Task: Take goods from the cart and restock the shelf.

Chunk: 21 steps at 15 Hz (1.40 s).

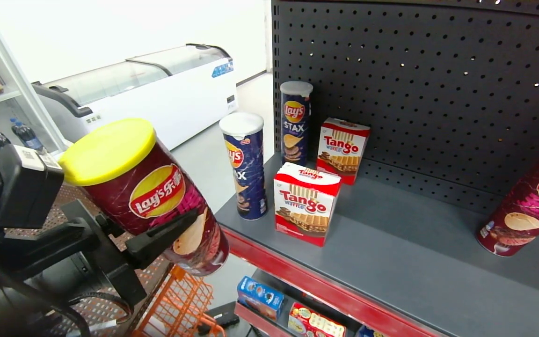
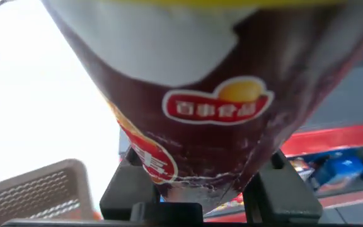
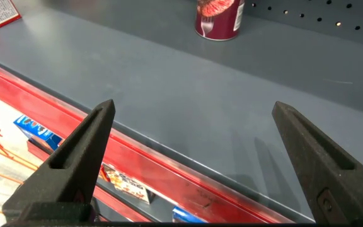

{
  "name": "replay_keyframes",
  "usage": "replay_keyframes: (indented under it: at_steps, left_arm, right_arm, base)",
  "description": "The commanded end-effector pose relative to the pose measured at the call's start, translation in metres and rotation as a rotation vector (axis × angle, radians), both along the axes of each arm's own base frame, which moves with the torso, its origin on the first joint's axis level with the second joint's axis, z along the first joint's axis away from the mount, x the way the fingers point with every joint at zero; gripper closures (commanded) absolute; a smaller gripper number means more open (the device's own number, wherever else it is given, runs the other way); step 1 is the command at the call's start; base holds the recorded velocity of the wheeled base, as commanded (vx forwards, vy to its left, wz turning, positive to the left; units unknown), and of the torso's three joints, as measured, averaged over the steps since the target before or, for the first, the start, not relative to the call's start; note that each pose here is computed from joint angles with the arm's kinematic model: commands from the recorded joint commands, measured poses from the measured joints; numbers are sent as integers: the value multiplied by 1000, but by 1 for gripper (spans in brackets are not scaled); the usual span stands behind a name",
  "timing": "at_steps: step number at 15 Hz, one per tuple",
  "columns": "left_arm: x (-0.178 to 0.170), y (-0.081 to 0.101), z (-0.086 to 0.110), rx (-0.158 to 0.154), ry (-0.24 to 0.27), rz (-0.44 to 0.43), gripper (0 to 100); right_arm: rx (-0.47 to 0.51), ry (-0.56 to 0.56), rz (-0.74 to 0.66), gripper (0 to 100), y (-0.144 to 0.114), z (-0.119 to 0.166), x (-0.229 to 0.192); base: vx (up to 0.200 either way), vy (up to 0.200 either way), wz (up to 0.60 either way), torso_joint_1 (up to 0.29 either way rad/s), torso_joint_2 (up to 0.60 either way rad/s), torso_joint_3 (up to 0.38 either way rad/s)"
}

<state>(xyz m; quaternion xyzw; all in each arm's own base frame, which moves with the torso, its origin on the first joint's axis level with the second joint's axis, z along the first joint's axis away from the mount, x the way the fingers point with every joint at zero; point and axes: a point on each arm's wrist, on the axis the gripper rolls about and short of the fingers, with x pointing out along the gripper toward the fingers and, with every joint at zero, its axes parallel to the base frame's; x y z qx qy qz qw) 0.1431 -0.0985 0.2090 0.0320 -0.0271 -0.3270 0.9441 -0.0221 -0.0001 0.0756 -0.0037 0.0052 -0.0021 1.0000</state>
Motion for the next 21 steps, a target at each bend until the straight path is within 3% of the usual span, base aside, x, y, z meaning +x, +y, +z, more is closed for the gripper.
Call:
replay_keyframes:
  at_steps: [1,4,7,8,9,17,21]
  left_arm:
    - [-4,-8,2,-5,-6,-50,100]
    - [-5,-10,-1,3,7,-82,100]
    - [-5,-13,-1,9,11,-203,100]
    - [-5,-13,-1,9,11,-203,100]
    - [-4,-16,-2,14,16,-275,100]
    - [-1,-23,-9,32,48,-464,100]
    - [1,-26,-12,39,64,-505,100]
  right_arm:
    - [0,0,0,0,0,0,0]
    - [0,0,0,0,0,0,0]
    - [0,0,0,0,0,0,0]
    - [0,0,0,0,0,0,0]
    - [-2,-1,3,0,0,0,0]
    - [-2,2,4,0,0,0,0]
    - [-2,0,4,0,0,0,0]
  base:
    - [0,0,0,0,0,0]
    - [0,0,0,0,0,0]
    - [0,0,0,0,0,0]
    - [0,0,0,0,0,0]
    - [0,0,0,0,0,0]
    - [0,0,0,0,0,0]
    - [0,0,-600,0,5,5]
